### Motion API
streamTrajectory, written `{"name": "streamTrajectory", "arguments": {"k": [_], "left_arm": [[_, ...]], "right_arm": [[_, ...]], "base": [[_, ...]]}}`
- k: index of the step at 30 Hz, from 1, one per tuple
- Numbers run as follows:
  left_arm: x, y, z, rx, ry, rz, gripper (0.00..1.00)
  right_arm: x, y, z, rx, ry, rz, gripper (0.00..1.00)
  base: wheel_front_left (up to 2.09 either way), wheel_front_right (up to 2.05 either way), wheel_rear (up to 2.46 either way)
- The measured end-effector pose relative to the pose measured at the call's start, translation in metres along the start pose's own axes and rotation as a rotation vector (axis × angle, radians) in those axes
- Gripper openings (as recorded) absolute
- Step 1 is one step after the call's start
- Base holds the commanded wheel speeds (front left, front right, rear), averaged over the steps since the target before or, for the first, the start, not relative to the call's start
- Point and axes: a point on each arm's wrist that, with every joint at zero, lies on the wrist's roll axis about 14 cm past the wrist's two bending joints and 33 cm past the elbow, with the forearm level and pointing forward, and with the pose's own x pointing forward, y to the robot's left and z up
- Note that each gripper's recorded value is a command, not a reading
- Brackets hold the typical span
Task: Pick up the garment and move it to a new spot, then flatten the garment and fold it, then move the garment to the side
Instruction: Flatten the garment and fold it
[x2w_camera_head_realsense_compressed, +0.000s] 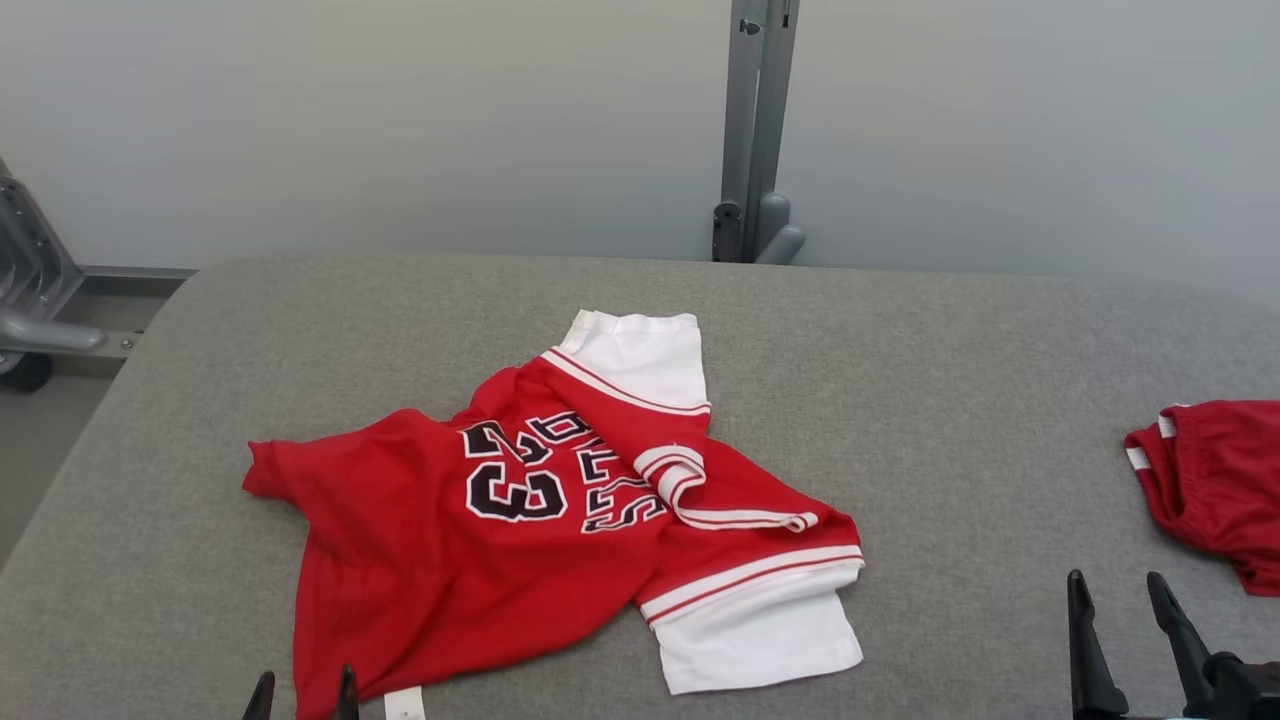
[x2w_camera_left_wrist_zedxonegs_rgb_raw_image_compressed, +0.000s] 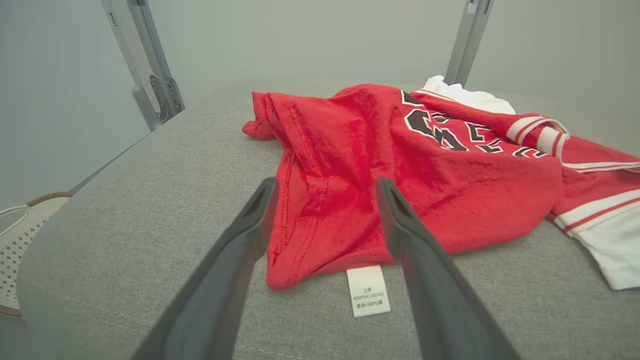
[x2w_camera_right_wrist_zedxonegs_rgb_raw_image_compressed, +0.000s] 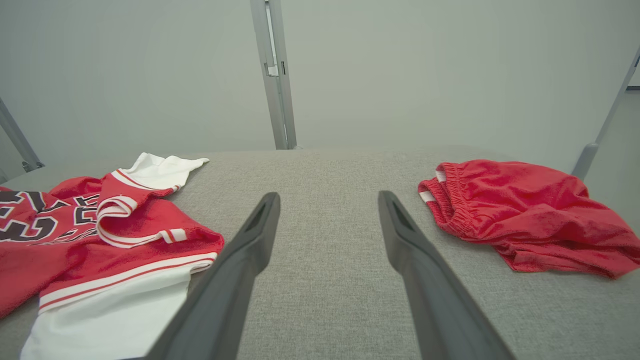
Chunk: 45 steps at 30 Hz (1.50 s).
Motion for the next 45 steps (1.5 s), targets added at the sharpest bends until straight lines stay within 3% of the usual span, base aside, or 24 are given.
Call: {"name": "streamTrajectory", "arguments": {"k": [10,27,37,45], "left_arm": [[-0.023,0.021,-0.002,-0.035,-0.035,0.076,1.00],[-0.018,0.022,-0.013,-0.031,0.005,0.056,1.00],[0.011,0.010,-0.058,-0.011,0.212,-0.001,1.00],[0.021,0.018,-0.080,0.026,0.313,0.012,1.00]], "right_arm": [[-0.004,0.023,-0.007,-0.010,0.022,0.075,1.00],[-0.007,0.039,-0.024,0.001,0.076,0.122,1.00],[0.007,0.115,-0.086,-0.015,0.277,0.360,1.00],[0.019,0.129,-0.124,-0.084,0.424,0.431,1.00]], "base": [[0.00,0.00,0.00],[0.00,0.00,0.00],[0.00,0.00,0.00],[0.00,0.00,0.00]]}}
